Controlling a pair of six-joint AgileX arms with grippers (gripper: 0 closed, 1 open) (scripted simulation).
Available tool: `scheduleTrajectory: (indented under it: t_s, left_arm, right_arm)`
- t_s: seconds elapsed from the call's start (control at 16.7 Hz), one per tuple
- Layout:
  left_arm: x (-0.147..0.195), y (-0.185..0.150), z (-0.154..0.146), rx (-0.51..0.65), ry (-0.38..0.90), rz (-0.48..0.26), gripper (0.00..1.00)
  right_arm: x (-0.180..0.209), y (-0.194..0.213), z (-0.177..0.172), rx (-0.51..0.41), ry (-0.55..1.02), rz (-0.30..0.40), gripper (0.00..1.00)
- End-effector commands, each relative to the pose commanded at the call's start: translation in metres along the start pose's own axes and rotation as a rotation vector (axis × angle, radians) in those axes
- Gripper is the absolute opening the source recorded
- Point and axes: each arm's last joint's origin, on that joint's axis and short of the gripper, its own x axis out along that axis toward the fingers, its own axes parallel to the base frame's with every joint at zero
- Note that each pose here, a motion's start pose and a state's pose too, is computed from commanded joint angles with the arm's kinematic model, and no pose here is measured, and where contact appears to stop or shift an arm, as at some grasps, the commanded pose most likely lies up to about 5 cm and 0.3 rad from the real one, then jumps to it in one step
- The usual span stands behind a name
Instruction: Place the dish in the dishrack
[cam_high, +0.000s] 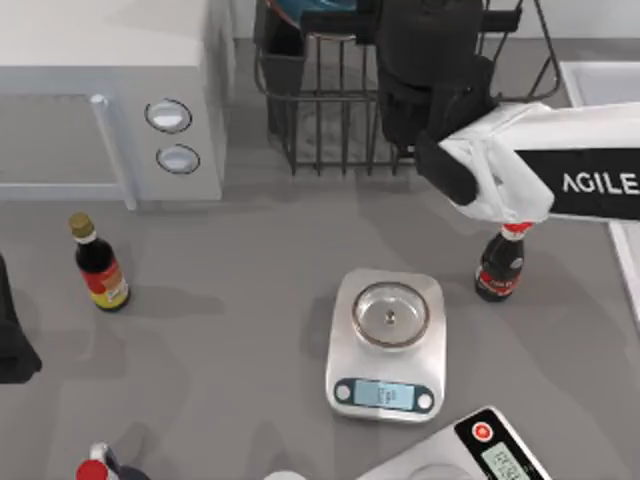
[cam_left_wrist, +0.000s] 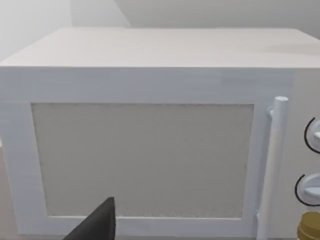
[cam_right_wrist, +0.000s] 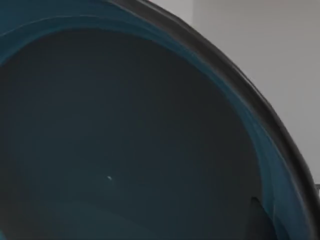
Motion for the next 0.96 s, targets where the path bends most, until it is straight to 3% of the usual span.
scheduleTrajectory:
  t_s: [0.6, 0.96]
  left_arm:
    - [0.0, 0.0, 0.0, 0.0, 0.0, 0.0, 1.0]
    - [0.0, 0.0, 0.0, 0.0, 0.0, 0.0, 1.0]
  right_arm:
    - [0.0, 0.0, 0.0, 0.0, 0.0, 0.0, 0.98]
    - [0.0, 0.0, 0.0, 0.0, 0.0, 0.0, 1.0]
